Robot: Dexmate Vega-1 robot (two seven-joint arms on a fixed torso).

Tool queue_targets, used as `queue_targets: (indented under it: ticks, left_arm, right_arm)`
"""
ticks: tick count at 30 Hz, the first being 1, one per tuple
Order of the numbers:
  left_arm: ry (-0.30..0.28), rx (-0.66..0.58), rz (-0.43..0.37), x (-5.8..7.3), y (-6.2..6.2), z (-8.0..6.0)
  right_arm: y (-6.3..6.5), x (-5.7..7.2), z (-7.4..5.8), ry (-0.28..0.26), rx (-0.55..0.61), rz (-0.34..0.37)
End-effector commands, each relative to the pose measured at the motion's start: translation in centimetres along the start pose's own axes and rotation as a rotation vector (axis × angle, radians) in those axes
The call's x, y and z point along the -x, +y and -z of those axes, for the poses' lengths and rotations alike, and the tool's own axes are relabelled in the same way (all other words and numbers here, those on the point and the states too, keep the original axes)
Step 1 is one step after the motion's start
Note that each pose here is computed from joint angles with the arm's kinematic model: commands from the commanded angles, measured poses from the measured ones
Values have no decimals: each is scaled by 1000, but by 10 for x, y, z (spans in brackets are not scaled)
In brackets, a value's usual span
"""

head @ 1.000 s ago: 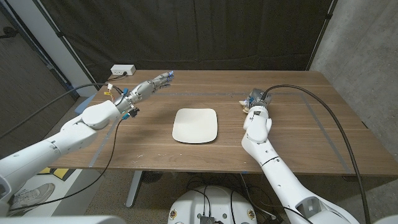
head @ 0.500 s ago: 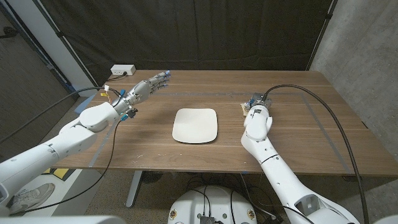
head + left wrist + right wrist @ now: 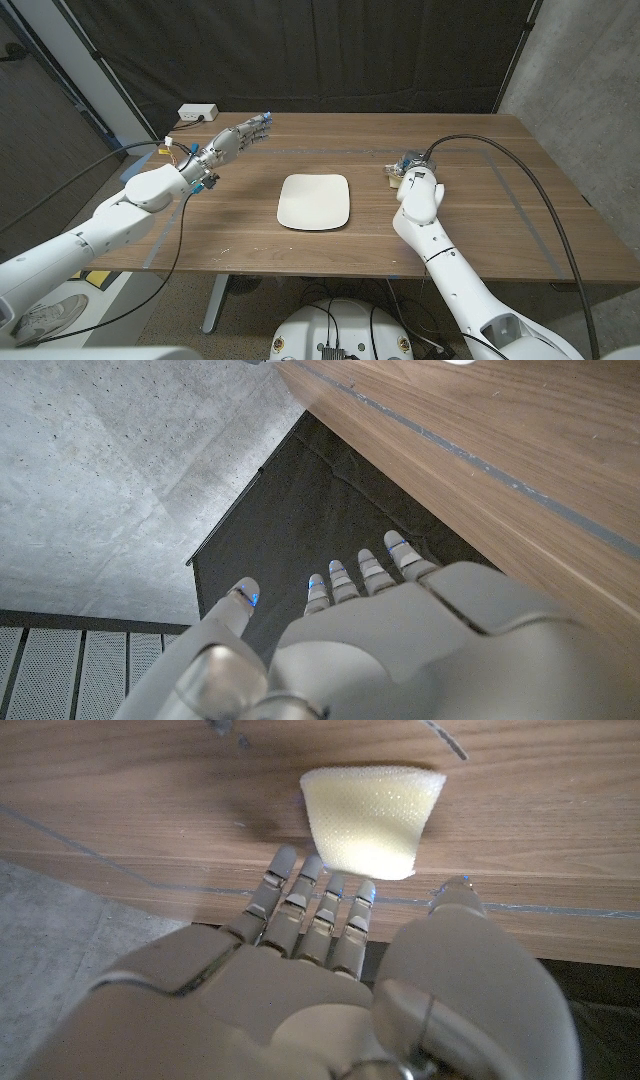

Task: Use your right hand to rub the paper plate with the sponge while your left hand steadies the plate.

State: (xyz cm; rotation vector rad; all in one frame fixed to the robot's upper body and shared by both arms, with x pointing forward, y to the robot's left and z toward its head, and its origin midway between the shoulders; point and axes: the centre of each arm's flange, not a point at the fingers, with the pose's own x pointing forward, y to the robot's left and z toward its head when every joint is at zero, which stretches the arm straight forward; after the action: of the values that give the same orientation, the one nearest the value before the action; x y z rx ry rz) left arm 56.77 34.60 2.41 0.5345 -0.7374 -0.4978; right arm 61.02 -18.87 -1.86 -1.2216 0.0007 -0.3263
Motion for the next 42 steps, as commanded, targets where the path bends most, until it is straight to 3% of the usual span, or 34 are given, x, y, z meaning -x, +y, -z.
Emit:
queue_targets:
  ticks: [1, 9, 21, 29, 42]
  left_arm:
    - [-17, 4, -22, 4, 7, 0]
    - [-17, 14, -44, 8, 13, 4]
    - [-64, 39, -108, -1, 22, 9]
    - [-92, 73, -122, -12, 20, 13]
    - [-92, 89, -118, -18, 24, 21]
  right_arm:
    - [-11, 7, -3, -111, -58, 0]
    - [-22, 9, -8, -161, -81, 22]
    - [-36, 11, 0, -295, -314, 56]
    - [-43, 7, 6, -398, -491, 50]
    - [-45, 0, 13, -512, -728, 68]
